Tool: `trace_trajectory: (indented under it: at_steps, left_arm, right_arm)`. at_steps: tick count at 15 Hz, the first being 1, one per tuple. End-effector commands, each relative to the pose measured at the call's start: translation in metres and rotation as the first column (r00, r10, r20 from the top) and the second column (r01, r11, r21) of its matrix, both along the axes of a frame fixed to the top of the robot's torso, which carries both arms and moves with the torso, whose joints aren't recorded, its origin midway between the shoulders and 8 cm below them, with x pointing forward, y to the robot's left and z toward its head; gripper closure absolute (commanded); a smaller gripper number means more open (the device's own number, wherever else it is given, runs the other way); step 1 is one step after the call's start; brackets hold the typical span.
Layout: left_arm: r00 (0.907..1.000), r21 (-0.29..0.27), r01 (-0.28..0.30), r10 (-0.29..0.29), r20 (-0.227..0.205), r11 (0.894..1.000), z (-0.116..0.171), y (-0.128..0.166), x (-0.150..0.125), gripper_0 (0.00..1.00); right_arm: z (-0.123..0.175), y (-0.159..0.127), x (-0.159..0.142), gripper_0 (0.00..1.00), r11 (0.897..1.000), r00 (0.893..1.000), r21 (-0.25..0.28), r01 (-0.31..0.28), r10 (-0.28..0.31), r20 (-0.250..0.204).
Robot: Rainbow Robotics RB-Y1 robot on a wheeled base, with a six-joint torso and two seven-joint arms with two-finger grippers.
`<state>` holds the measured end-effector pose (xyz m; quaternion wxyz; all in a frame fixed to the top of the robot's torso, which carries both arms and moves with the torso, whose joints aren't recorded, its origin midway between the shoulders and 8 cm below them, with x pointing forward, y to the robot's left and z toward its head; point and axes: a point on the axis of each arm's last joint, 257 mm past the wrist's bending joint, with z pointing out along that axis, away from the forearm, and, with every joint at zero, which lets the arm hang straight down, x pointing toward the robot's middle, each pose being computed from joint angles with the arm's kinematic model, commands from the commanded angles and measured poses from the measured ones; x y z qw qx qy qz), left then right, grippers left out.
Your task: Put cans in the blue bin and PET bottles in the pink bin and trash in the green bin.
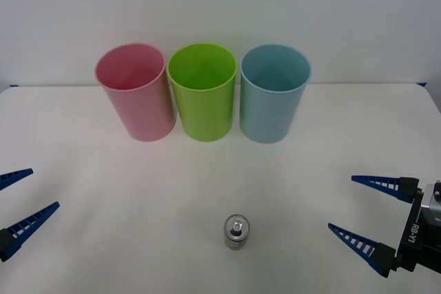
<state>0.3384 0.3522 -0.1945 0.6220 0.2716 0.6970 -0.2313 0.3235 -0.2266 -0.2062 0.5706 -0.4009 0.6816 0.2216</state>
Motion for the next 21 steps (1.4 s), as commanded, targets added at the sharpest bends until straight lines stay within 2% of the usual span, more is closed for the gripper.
trace_trajectory:
  at_steps: [1,3,4,8,13,16,21]
  left_arm:
    - [1.0,0.0,0.0,0.0,0.0,1.0,0.0,0.0,0.0,0.0]
    - [1.0,0.0,0.0,0.0,0.0,1.0,0.0,0.0,0.0,0.0]
    - [1.0,0.0,0.0,0.0,0.0,1.0,0.0,0.0,0.0,0.0]
    - [1.0,0.0,0.0,0.0,0.0,1.0,0.0,0.0,0.0,0.0]
    - [1.0,0.0,0.0,0.0,0.0,1.0,0.0,0.0,0.0,0.0]
    - [1.0,0.0,0.0,0.0,0.0,1.0,0.0,0.0,0.0,0.0]
    - [1.0,0.0,0.0,0.0,0.0,1.0,0.0,0.0,0.0,0.0]
  right_arm:
    - [0.0,0.0,0.0,0.0,1.0,1.0,0.0,0.0,0.0,0.0]
    - [0.0,0.0,0.0,0.0,1.0,1.0,0.0,0.0,0.0,0.0]
    - [-0.001,0.002,-0.001,0.0,1.0,1.0,0.019,0.007,-0.007,-0.005]
    - [0.0,0.006,-0.01,0.0,0.999,0.999,0.022,-0.032,0.032,0.001]
    - [-0.03,0.007,-0.027,0.0,0.997,0.996,0.024,-0.071,0.072,-0.056]
    - [-0.043,0.014,-0.032,0.0,0.995,0.993,0.031,-0.095,0.097,-0.069]
    - [-0.07,0.04,-0.037,0.0,0.99,0.985,0.082,-0.119,0.128,-0.115]
